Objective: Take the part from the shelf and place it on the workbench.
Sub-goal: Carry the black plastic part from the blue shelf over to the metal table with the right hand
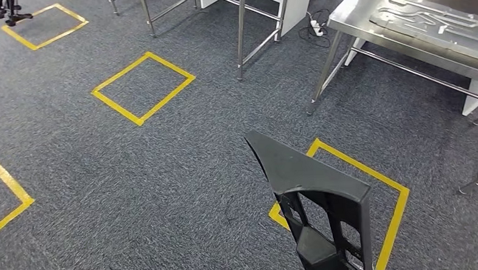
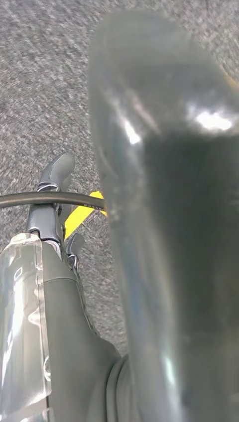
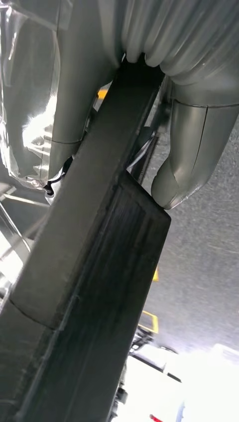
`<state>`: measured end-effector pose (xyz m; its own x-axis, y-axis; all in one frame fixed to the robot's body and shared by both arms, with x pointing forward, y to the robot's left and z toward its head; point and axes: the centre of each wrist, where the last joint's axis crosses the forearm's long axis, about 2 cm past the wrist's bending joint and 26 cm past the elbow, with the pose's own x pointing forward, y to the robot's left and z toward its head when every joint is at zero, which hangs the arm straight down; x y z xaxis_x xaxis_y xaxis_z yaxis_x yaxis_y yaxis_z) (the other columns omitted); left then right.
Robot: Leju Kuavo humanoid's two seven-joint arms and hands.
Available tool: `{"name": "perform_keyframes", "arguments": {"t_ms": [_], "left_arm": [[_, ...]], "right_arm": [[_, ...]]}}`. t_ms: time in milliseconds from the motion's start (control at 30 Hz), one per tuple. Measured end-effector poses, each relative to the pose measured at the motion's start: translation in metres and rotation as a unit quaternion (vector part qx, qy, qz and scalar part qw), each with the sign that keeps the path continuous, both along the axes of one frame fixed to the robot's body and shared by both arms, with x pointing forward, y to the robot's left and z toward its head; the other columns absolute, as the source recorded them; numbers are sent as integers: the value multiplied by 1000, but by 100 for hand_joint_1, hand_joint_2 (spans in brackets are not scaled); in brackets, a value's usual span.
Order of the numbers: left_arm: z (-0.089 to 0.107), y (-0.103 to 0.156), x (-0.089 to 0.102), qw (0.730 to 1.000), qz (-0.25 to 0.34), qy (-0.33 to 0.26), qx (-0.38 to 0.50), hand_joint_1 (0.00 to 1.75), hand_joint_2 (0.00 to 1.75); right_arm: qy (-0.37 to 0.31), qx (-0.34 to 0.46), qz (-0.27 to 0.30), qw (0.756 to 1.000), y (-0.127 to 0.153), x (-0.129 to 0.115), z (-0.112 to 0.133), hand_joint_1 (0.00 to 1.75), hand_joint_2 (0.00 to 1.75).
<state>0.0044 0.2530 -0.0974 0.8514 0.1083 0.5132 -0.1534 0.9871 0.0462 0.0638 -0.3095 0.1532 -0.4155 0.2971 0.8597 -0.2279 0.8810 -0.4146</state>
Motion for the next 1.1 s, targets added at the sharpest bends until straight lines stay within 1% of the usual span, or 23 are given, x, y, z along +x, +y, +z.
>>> {"name": "perform_keyframes", "arguments": {"t_ms": [367, 567, 867, 1100], "left_arm": [[0, 0, 3, 1000, -2, -3, 0, 0, 0], [0, 0, 0, 1000, -2, 0, 0, 0, 0], [0, 0, 3, 1000, -3, -2, 0, 0, 0], [0, 0, -1, 1000, -3, 1, 0, 0, 0]], "right_arm": [[3, 4, -1, 1000, 1, -1, 0, 175, 175], [2, 3, 0, 1000, 0, 0, 0, 175, 175], [3, 5, 1, 1000, 1, 0, 0, 175, 175], [2, 6, -1, 1000, 2, 2, 0, 175, 175]]}}
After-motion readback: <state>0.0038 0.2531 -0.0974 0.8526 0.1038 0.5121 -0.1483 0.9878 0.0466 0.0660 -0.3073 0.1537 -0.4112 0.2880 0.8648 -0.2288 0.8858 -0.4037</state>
